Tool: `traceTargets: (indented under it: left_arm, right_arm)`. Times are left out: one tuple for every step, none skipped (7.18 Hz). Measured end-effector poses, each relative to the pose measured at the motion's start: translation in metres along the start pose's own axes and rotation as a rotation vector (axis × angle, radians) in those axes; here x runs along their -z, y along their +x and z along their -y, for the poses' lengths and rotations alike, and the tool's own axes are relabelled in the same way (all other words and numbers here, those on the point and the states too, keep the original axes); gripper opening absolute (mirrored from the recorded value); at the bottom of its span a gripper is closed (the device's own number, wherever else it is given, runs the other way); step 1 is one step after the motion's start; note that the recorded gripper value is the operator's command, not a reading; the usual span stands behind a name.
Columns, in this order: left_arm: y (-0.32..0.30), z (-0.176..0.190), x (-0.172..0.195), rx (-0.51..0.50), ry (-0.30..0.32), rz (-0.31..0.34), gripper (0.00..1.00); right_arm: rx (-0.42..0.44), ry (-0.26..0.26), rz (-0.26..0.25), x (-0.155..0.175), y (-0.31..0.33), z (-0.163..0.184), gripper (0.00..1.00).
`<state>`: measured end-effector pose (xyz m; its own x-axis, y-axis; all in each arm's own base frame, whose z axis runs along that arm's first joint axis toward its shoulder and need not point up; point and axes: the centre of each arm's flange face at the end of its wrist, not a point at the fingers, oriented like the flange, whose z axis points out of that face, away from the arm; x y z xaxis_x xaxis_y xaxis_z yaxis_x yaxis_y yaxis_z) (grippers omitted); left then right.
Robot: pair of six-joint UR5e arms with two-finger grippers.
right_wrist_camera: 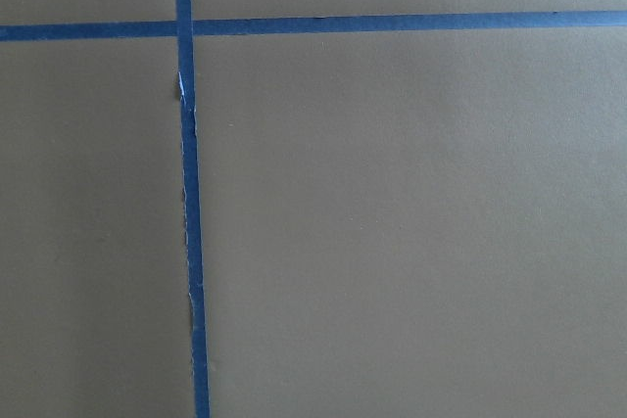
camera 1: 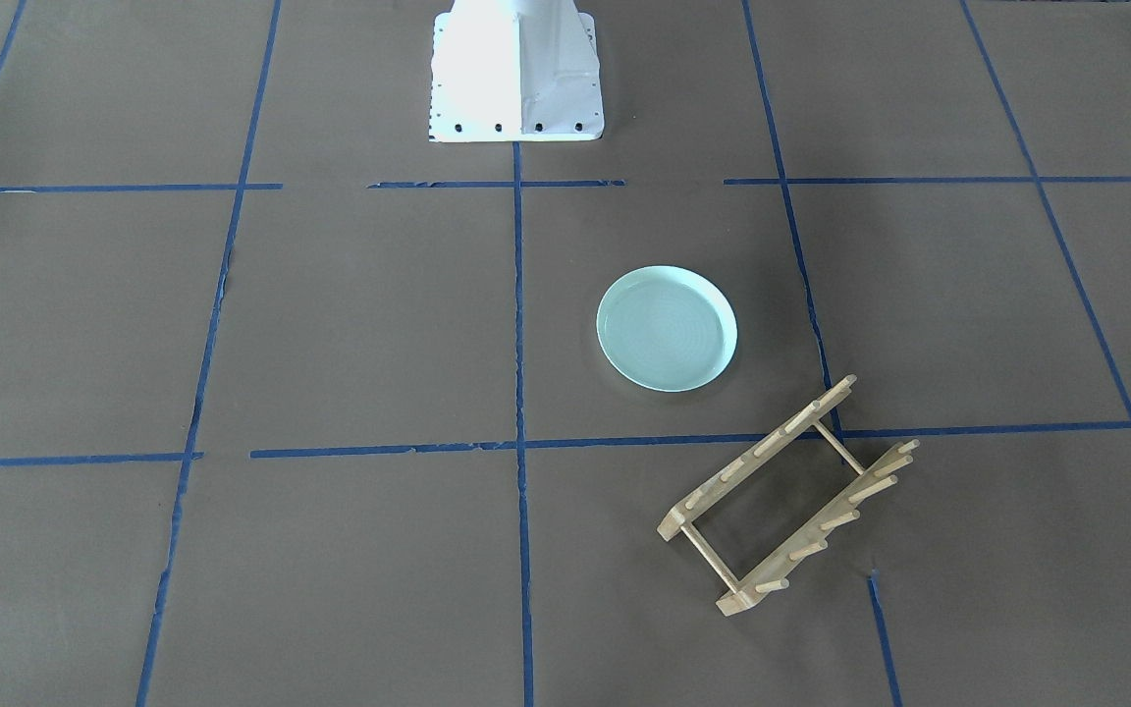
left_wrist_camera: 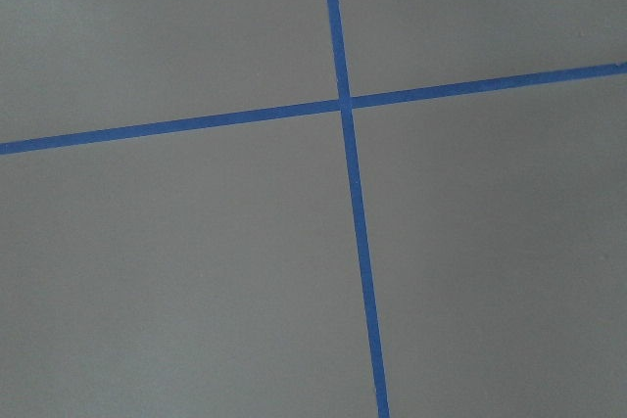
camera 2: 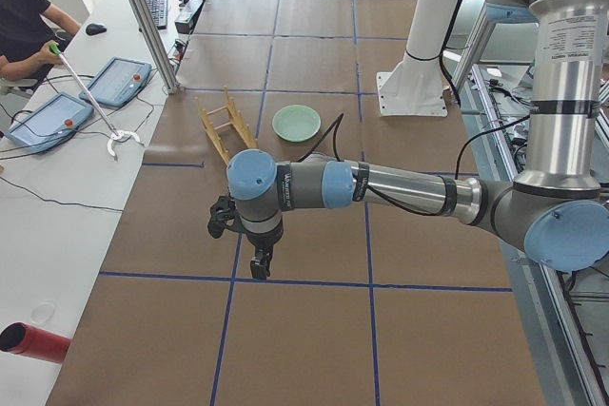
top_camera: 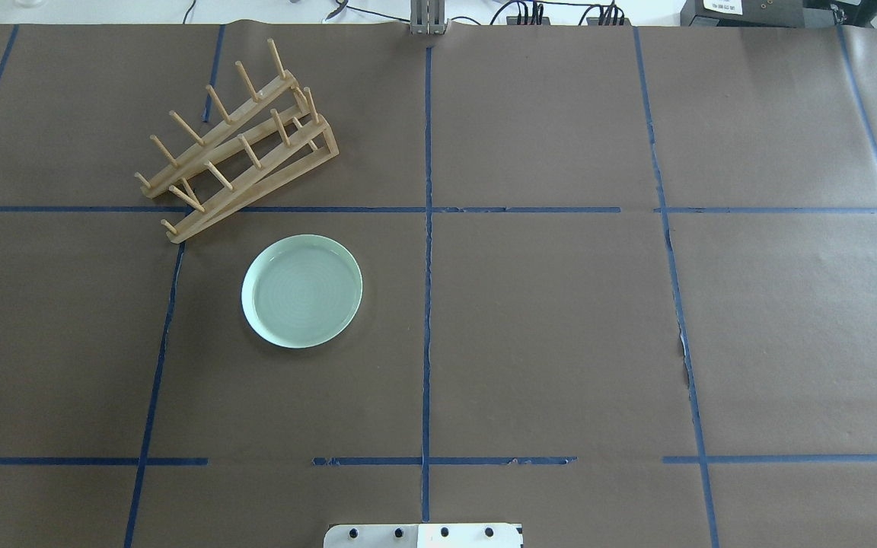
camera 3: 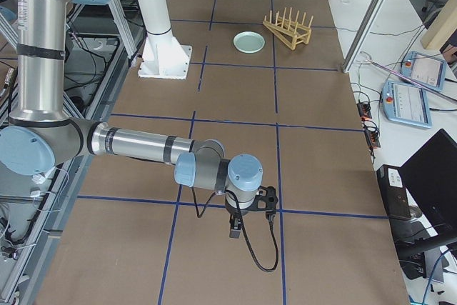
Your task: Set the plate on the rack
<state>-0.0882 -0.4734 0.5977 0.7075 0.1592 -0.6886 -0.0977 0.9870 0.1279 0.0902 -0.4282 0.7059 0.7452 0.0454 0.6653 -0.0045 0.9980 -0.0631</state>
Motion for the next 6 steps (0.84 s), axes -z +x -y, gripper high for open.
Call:
traceTargets:
  left_arm:
    - [0.008, 0.005, 0.006, 0.002, 0.026, -0.003, 1.00]
    - [0.024, 0.011, 0.015, 0.036, 0.058, -0.016, 1.00]
    - [0.052, 0.021, 0.021, 0.079, 0.081, -0.032, 1.00]
    - [0.093, 0.038, 0.022, 0.126, 0.091, -0.050, 1.00]
    - [0.141, 0.064, 0.021, 0.191, 0.094, -0.075, 1.00]
    - [0.198, 0.092, 0.017, 0.264, 0.082, -0.106, 1.00]
  right_arm:
    - [0.000, 0.000, 0.000, 0.000, 0.000, 0.000, 1.00]
    - [0.000, 0.000, 0.000, 0.000, 0.000, 0.000, 1.00]
    - [0.000, 0.000, 0.000, 0.000, 0.000, 0.000, 1.00]
    - [0.000, 0.000, 0.000, 0.000, 0.000, 0.000, 1.00]
    - [0.000, 0.000, 0.000, 0.000, 0.000, 0.000, 1.00]
    - [0.000, 0.000, 0.000, 0.000, 0.000, 0.000, 1.00]
